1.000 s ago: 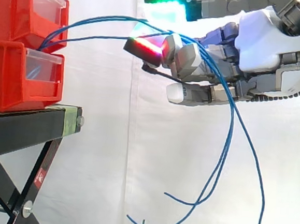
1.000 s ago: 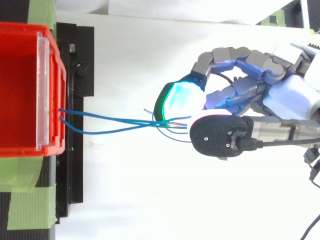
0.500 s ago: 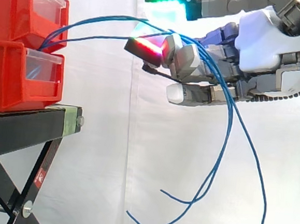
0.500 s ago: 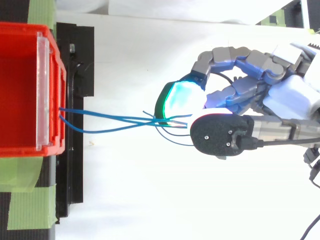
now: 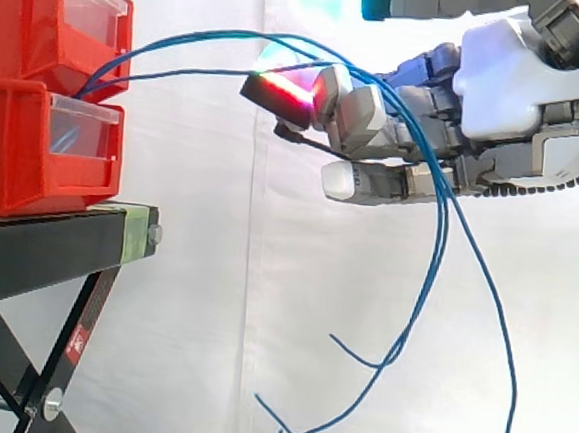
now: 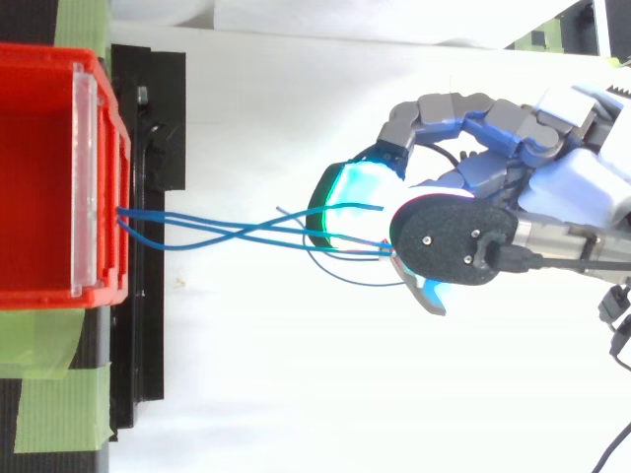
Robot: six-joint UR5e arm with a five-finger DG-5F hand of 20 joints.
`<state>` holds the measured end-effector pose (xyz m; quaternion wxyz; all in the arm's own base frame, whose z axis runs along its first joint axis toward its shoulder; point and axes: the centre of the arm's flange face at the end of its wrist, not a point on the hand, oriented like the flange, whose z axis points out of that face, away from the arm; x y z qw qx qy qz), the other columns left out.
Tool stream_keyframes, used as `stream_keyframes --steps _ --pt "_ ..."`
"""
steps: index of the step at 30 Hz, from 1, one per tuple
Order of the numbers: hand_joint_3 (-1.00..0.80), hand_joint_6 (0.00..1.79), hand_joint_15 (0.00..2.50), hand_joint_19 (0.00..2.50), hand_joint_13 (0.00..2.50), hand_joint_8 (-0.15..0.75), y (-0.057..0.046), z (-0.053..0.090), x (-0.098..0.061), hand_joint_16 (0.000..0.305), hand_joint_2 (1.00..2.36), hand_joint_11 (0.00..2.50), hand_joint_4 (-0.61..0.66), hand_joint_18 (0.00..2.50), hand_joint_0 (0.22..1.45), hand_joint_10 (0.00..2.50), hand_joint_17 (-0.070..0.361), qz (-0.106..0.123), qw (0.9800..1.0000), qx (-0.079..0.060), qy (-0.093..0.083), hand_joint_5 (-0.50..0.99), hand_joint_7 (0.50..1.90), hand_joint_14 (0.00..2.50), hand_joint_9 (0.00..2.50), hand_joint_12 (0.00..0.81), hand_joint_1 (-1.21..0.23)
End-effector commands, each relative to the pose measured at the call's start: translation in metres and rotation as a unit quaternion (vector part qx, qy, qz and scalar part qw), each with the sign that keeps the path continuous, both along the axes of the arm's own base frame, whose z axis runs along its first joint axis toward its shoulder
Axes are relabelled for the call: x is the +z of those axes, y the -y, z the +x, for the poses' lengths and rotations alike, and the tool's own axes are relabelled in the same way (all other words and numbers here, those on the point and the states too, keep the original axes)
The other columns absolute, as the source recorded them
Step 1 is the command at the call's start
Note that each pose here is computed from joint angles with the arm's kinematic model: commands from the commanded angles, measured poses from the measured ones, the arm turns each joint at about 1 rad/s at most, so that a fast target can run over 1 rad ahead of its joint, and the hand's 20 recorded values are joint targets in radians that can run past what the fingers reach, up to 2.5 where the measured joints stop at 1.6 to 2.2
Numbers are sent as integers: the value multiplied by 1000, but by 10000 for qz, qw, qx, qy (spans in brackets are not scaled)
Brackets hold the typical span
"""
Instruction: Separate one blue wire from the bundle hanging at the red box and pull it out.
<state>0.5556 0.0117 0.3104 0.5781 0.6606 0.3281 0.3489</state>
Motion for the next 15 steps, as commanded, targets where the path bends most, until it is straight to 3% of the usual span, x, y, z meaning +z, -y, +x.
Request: stream_keyframes --steps 1,15 --pt "-302 772 1398 658 1206 368 0 0 0 50 1011 1468 219 769 452 13 112 0 10000 -3 -2 -195 1169 16 922 396 -702" --pt "-302 790 1401 697 1196 327 0 0 0 44 1014 1477 216 731 529 15 98 2 10000 -11 -4 -191 1145 19 928 349 -761"
